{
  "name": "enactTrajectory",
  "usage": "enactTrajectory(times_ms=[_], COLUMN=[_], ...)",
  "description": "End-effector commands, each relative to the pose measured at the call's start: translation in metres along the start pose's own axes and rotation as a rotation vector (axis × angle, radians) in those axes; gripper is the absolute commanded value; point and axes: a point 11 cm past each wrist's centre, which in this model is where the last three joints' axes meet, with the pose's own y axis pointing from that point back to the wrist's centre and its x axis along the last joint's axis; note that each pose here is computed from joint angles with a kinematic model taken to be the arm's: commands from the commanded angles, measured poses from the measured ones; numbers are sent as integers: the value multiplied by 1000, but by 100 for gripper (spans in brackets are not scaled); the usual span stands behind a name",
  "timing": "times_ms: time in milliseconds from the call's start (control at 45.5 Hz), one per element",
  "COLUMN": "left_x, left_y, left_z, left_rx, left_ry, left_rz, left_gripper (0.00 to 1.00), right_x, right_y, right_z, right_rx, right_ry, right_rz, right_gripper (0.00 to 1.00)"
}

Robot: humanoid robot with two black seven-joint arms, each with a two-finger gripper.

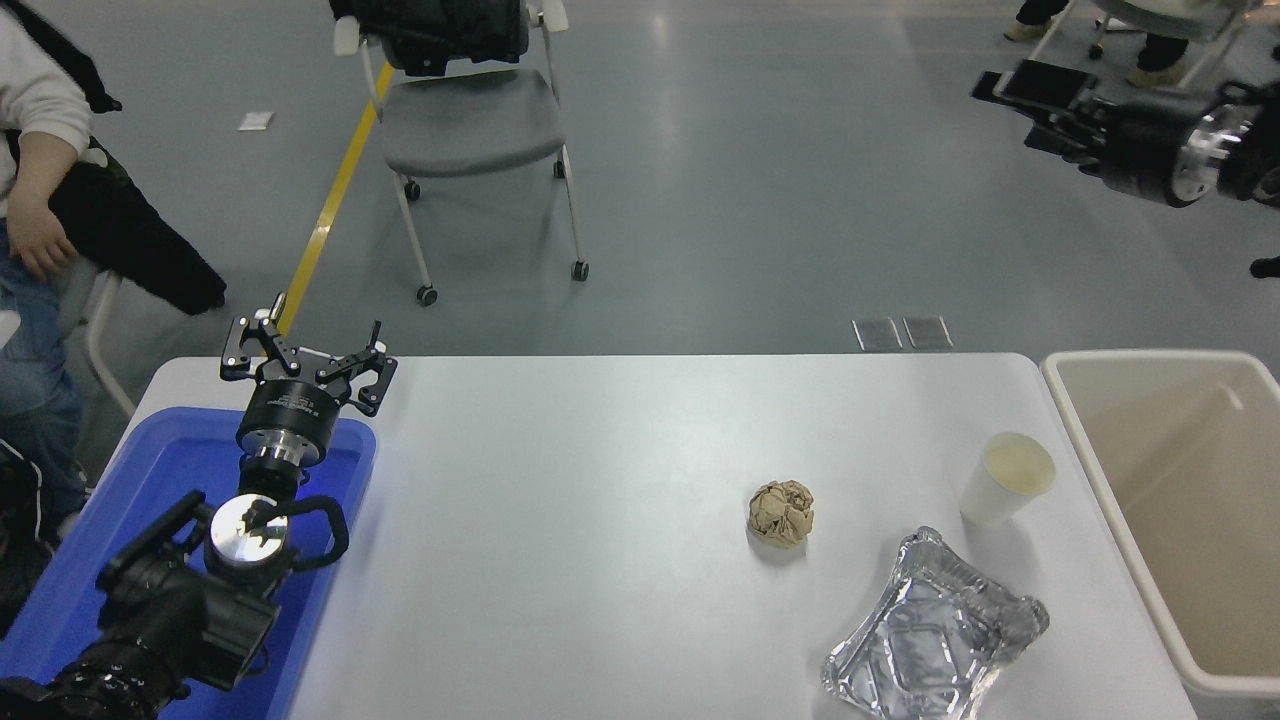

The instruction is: Pick up paper cup place in dustbin

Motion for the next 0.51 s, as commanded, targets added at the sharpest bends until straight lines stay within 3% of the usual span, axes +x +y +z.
enactTrajectory(times_ms=[0, 330, 484], left_x=[0, 0, 0], left_y=[0, 0, 0], left_z=[0, 0, 0], left_rx=[0, 0, 0], left_ry=[0, 0, 0], left_rz=[-1, 1, 1], left_gripper=[99, 99, 99], right_x=[-30, -63, -60], right_y=[-18, 21, 35], right_z=[-26, 1, -6], right_rx=[-122, -301, -295], right_ry=[218, 332, 321], right_rz=[-314, -625, -639], right_gripper=[100, 100, 100])
